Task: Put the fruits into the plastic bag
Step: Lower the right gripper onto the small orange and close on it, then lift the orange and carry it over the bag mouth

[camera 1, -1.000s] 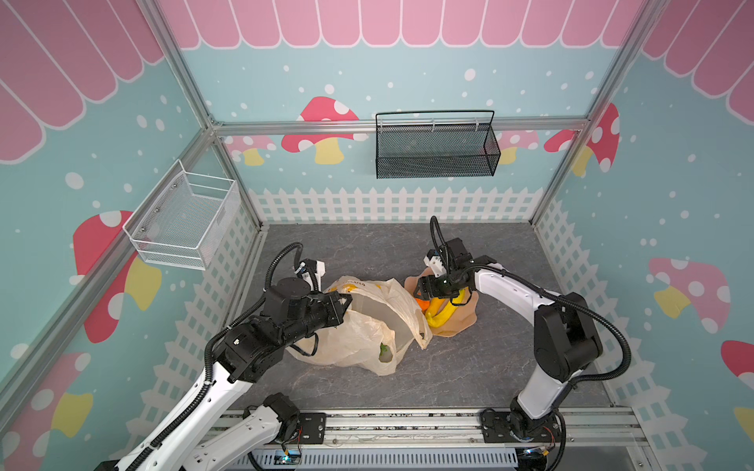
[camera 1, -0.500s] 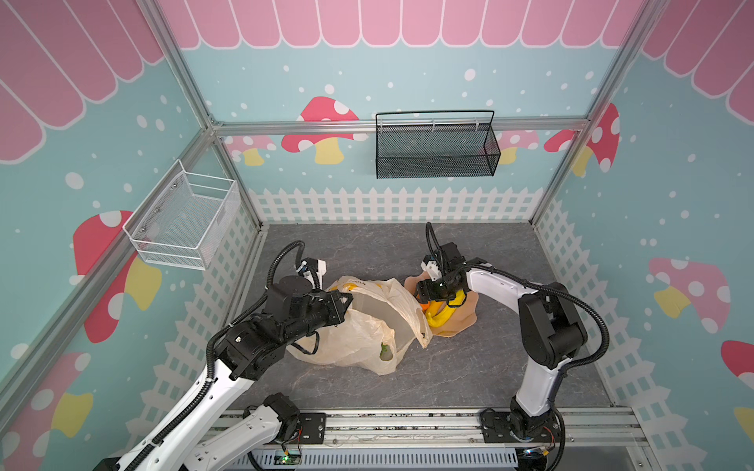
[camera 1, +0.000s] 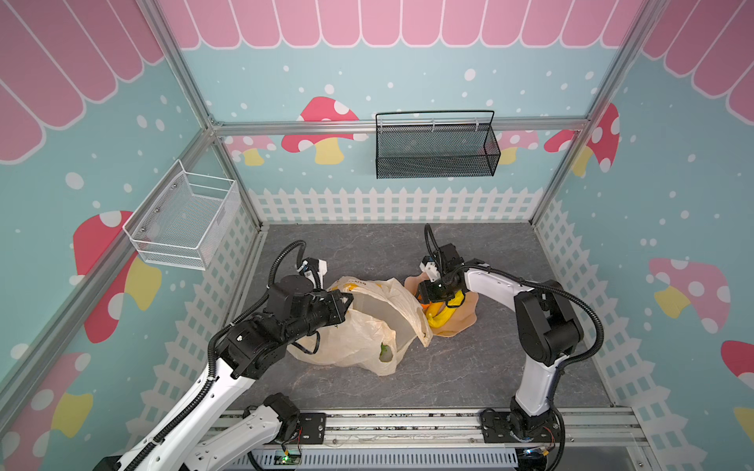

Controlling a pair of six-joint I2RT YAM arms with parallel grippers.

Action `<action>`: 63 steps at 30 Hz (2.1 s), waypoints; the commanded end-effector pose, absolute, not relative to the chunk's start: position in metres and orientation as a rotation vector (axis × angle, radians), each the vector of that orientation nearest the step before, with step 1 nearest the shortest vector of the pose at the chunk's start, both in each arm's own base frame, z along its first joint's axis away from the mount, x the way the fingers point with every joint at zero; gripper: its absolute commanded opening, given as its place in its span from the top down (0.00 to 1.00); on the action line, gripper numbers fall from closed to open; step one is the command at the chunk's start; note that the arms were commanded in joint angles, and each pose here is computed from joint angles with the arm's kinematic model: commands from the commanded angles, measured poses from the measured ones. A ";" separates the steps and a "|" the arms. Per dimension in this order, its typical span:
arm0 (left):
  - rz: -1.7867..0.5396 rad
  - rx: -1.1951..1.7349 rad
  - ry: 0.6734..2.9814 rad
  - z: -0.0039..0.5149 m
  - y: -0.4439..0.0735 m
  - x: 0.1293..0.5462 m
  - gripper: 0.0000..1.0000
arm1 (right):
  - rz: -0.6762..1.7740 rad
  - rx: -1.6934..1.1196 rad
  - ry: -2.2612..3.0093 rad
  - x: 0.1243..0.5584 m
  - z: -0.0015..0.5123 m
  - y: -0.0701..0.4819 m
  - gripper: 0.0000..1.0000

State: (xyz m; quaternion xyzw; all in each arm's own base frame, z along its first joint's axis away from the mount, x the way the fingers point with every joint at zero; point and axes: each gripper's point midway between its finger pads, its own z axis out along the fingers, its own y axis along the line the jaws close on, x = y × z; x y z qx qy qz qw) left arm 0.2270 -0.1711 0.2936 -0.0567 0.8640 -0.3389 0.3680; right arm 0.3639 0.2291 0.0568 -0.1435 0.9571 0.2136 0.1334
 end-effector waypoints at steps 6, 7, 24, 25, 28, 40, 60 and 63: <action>-0.868 -0.158 2.205 0.301 -0.167 0.226 0.99 | 0.594 -0.391 2.720 0.373 0.081 0.227 0.60; -0.869 -0.159 2.204 0.301 -0.167 0.226 0.99 | 0.593 -0.388 2.703 0.374 0.088 0.227 0.61; -0.879 -0.142 2.209 0.300 -0.171 0.226 1.00 | 0.516 -0.339 2.188 0.399 0.277 0.210 0.65; -0.878 -0.142 2.210 0.300 -0.171 0.227 0.99 | 0.509 -0.341 2.174 0.398 0.283 0.209 0.65; -0.882 -0.137 2.212 0.299 -0.173 0.227 0.99 | 0.500 -0.351 2.164 0.395 0.289 0.206 0.65; -0.902 -0.124 2.214 0.300 -0.178 0.230 1.00 | 1.094 -0.713 1.769 0.318 0.368 0.288 0.61; -0.906 -0.123 2.218 0.300 -0.183 0.235 1.00 | 1.039 -0.969 1.817 0.246 0.327 0.330 0.62; -0.910 -0.117 2.222 0.299 -0.184 0.235 1.00 | 0.969 -0.992 1.871 0.240 0.302 0.331 0.64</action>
